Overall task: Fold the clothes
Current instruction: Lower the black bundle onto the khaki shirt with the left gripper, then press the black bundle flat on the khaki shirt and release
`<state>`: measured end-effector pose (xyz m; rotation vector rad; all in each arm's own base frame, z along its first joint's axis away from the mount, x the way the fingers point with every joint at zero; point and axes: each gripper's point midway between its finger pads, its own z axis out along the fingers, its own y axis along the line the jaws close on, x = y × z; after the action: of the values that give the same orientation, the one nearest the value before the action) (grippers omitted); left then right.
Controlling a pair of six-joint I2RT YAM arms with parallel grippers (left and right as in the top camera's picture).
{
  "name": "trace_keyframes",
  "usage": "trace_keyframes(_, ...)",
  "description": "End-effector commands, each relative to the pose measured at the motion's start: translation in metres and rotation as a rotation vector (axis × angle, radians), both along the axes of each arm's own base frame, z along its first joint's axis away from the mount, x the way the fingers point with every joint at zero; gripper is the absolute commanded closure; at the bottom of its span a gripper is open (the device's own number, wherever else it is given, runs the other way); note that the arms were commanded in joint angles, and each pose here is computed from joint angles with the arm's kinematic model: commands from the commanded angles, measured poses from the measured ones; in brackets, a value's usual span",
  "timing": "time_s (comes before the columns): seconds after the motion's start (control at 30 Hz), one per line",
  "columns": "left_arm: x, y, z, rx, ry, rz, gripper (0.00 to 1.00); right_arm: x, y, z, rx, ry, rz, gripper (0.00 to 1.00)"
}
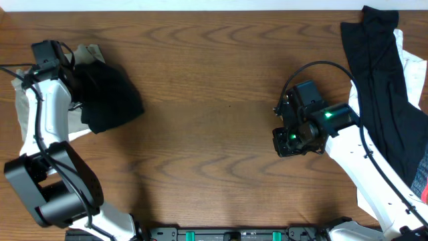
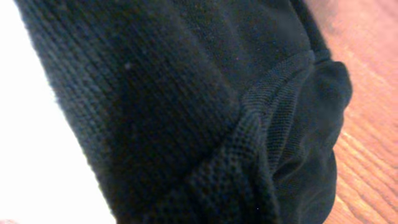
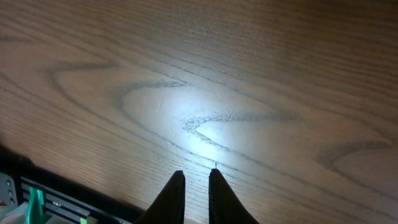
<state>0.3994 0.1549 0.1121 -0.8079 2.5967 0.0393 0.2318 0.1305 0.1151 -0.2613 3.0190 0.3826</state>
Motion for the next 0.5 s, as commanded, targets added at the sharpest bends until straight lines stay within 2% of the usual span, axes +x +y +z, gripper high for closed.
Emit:
trace_keyframes(0.0, 0.013, 0.017, 0.041, 0.104, -0.101, -0.007, 0.94, 0.002, -0.004, 0.003, -0.004, -0.013, -0.016, 0.87)
trace_keyframes(0.27, 0.023, 0.025, 0.055, 0.16, -0.148, -0.034, 0.94, 0.002, -0.007, 0.002, -0.021, -0.012, -0.018, 0.86)
trace_keyframes(0.47, 0.023, 0.04, 0.066, 0.169, -0.192, 0.019, 0.94, 0.002, -0.007, 0.002, -0.024, -0.012, -0.019, 0.85)
